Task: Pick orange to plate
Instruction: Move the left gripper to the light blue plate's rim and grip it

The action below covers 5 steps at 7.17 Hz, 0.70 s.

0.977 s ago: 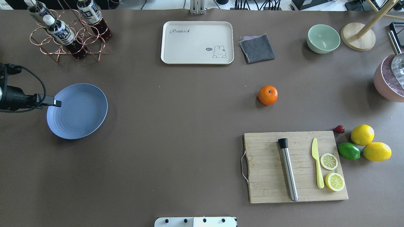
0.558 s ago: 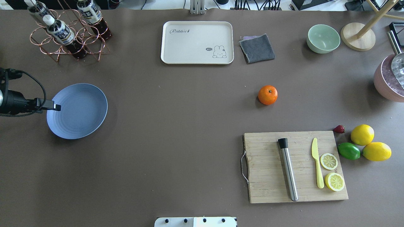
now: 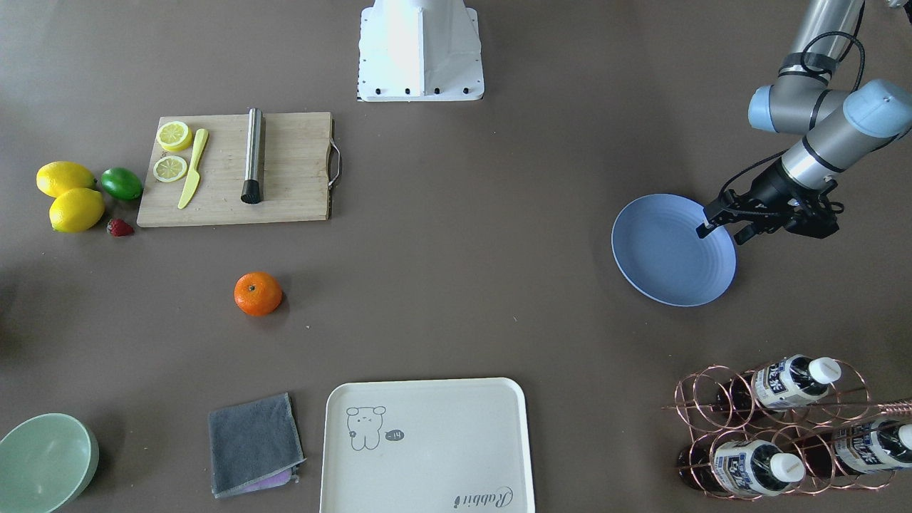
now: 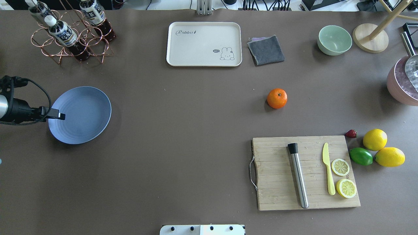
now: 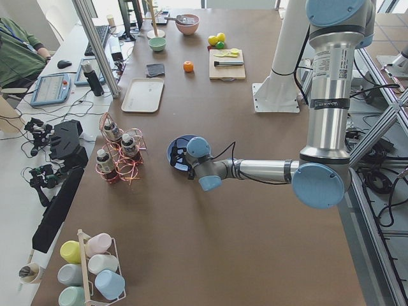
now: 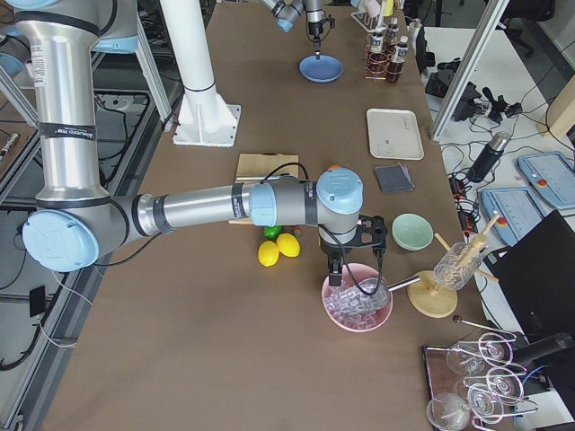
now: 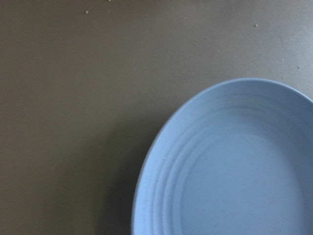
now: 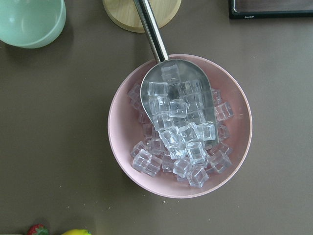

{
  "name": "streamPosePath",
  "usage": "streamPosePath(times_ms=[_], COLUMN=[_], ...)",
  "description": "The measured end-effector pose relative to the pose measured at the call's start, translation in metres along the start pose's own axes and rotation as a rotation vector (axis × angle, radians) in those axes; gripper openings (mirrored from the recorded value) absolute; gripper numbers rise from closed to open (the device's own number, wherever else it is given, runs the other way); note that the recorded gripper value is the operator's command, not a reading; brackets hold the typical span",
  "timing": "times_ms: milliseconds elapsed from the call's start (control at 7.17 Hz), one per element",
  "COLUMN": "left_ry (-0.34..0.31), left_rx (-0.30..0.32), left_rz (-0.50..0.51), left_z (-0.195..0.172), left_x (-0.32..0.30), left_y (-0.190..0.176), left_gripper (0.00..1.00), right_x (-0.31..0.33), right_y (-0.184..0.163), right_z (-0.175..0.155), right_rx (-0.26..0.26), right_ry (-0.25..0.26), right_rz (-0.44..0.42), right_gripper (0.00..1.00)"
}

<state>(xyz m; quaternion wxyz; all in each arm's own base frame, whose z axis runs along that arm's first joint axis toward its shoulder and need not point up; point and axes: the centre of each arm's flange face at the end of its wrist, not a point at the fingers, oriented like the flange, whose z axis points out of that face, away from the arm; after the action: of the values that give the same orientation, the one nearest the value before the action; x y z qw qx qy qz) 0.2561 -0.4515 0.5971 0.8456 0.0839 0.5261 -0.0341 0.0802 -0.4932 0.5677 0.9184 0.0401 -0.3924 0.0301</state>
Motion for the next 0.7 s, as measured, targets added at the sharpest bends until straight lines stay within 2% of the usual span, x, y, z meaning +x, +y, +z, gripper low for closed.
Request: streamPosePath(times_ms=[140,279,698], left_ry=[-0.002,-0.001,0.036], left_rx=[-0.01,-0.019,-0.011], left_rz=[0.001,0.001,0.029], left_z=[0.004,0.007,0.008], left_x=[0.0,0.0,-0.013], left_y=[0.003,0.006,0.013], left_gripper=[0.39,0.0,0.0], right_x=[0.0,0.0,0.0], right_y=[0.0,0.0,0.0], right_z=[0.0,0.0,0.0], right_rx=[0.0,0.0,0.001], right_ry=[0.0,0.0,0.001], right_rz=[0.0,0.0,-0.001], right_gripper=[1.0,1.0,1.0])
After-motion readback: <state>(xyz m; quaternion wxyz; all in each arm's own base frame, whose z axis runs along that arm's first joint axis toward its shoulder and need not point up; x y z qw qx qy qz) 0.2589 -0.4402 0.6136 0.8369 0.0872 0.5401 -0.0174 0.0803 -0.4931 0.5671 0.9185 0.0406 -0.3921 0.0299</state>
